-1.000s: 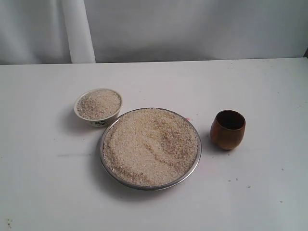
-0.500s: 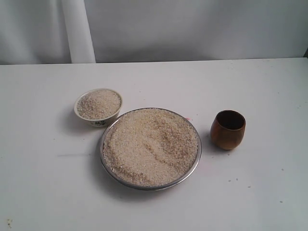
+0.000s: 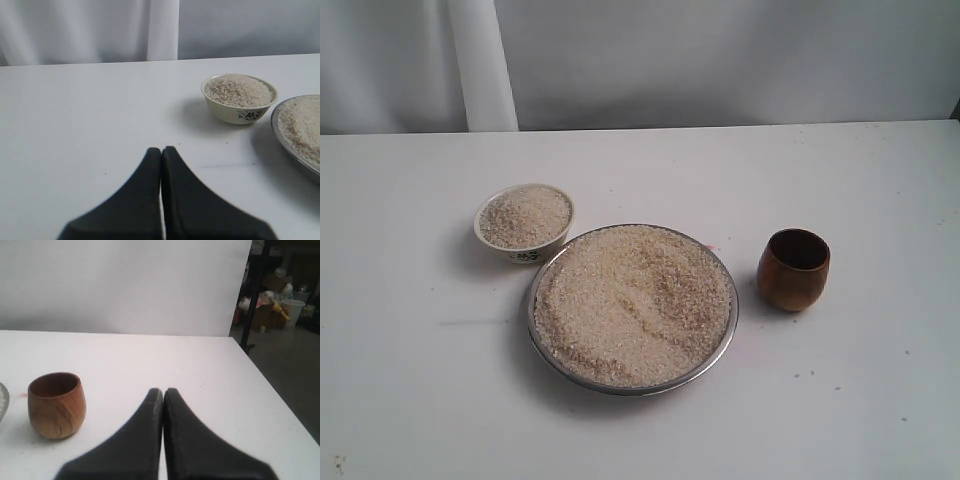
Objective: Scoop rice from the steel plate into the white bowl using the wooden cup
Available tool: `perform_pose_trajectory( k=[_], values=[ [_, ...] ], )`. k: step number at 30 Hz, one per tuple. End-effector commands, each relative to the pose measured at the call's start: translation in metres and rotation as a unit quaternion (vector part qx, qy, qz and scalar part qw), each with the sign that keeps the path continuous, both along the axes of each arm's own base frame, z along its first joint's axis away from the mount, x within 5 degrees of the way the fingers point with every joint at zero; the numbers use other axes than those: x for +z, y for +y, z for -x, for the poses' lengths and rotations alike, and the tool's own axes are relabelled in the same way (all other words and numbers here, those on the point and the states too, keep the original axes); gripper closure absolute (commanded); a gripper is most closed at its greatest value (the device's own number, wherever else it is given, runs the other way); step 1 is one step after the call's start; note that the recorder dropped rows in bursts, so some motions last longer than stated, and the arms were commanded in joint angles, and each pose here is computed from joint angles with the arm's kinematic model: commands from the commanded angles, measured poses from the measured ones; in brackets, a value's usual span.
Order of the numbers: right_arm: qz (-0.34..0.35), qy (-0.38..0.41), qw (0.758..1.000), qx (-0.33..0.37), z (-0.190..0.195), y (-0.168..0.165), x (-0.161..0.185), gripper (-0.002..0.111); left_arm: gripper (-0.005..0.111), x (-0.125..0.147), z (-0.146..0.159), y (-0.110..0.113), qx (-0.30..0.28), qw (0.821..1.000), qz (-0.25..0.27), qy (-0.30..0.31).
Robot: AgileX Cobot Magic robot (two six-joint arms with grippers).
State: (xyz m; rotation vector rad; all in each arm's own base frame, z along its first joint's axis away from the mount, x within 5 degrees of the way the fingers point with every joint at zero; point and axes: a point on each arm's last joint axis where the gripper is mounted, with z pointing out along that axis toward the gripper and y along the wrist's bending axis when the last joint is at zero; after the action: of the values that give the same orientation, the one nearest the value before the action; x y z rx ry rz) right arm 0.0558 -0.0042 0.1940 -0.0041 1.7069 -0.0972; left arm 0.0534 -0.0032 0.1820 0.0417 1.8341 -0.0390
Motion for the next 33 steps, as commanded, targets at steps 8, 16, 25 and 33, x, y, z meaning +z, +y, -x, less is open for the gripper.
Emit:
perform_pose_trajectory(
  k=[8, 16, 25, 33],
  values=[
    [-0.015, 0.058, 0.998, -0.008, 0.0024, -0.0007, -0.0115, 0.108, 0.107, -0.0001, 0.0000, -0.0003, -0.002, 1.000, 0.002, -0.002],
    [-0.015, 0.058, 0.998, -0.008, 0.0024, -0.0007, -0.0115, 0.108, 0.107, -0.0001, 0.0000, -0.0003, -0.002, 1.000, 0.002, -0.002],
    [-0.017, 0.058, 0.998, -0.009, 0.0024, -0.0007, -0.0115, 0.108, 0.107, -0.0001, 0.0000, -0.0003, -0.003, 1.000, 0.001, -0.002],
    [-0.017, 0.058, 0.998, -0.009, 0.0024, -0.0007, -0.0115, 0.108, 0.107, -0.0001, 0.0000, -0.0003, -0.002, 1.000, 0.002, -0.002]
  ],
)
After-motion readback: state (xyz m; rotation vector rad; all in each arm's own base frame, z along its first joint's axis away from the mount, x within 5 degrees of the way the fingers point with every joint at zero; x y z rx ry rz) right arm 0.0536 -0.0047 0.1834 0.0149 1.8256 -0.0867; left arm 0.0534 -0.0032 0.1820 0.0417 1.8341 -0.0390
